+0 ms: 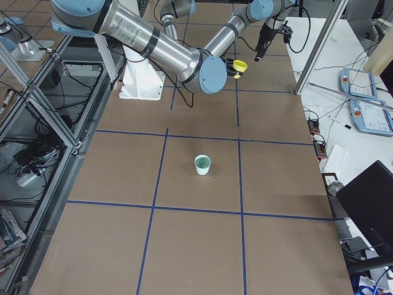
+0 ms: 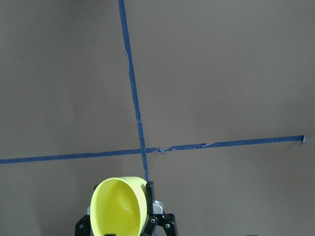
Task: Transfer and stack yellow cup on green cup
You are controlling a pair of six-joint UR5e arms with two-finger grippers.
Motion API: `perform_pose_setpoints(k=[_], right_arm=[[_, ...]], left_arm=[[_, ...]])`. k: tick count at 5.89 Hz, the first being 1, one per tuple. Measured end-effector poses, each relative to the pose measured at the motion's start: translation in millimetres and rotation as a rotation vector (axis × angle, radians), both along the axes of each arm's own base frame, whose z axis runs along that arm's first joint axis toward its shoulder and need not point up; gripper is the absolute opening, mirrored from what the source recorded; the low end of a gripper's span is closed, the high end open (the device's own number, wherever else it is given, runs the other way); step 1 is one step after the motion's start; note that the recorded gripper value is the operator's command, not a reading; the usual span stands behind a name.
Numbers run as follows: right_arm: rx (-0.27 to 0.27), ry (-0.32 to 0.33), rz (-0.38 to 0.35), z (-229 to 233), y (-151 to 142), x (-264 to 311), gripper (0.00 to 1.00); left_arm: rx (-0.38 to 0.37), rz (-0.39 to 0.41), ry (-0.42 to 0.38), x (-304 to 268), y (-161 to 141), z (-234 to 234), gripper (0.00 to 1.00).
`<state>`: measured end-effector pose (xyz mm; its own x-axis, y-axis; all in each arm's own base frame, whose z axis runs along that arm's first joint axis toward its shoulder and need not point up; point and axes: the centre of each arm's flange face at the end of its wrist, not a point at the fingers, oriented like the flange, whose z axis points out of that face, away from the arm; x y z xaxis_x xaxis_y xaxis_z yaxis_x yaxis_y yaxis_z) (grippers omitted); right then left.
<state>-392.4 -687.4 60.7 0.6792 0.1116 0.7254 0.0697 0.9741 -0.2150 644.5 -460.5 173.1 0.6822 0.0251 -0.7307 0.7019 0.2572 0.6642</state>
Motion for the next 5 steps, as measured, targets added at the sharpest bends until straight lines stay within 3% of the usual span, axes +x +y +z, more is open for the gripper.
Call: perform_pose_setpoints(k=[3, 5], right_arm=[[0.056, 0.104, -0.075, 16, 35, -73, 0.8], [0.083, 0.115, -0.122, 27, 44, -90, 0.76]], left_arm=[[0.001, 0.002, 0.001, 0, 0, -1, 0.22], [0.0, 0.005, 0.002, 0, 0, -1, 0.22]])
